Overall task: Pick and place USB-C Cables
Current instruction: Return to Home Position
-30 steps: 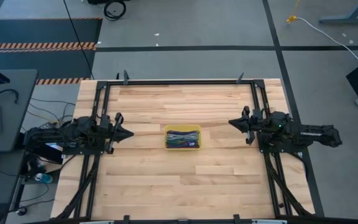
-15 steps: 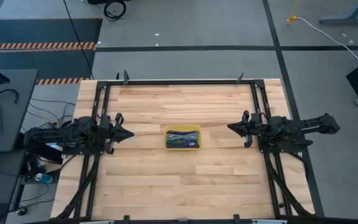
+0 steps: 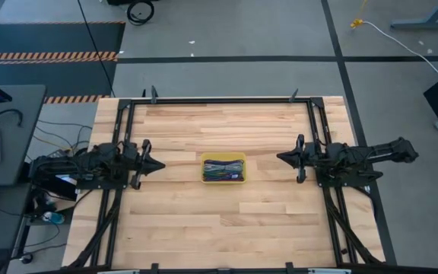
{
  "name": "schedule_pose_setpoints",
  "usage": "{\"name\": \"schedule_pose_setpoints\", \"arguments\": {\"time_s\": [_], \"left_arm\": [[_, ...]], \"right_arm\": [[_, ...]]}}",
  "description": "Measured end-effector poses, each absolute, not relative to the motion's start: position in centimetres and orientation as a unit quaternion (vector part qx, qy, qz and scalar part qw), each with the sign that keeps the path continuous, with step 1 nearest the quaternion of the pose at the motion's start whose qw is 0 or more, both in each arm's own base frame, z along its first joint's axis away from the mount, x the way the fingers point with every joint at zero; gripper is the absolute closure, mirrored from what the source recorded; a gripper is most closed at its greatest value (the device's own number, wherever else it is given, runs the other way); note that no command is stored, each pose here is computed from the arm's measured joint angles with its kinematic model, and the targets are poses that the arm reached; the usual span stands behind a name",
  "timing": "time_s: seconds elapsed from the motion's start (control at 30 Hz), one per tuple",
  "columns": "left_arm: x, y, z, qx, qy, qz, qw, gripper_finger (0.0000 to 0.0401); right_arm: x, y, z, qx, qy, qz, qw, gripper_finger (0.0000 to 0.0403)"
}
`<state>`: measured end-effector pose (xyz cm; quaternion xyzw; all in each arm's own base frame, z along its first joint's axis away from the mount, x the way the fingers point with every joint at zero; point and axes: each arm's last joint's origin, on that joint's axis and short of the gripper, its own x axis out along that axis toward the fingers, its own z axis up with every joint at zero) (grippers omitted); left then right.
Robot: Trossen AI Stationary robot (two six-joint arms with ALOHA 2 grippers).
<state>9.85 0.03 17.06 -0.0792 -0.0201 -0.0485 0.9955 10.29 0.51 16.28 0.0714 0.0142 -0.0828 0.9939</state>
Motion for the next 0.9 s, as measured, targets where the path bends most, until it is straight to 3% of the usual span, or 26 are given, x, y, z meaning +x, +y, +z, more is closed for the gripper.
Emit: {"name": "schedule_pose_setpoints", "arguments": {"time_s": [0.9], "left_arm": [[9.85, 0.03, 16.98, -0.049, -0.017, -0.047, 0.998, 0.0380]], "right_arm": [[10.30, 0.54, 16.27, 0.063, 0.016, -0.077, 0.995, 0.0395]]}}
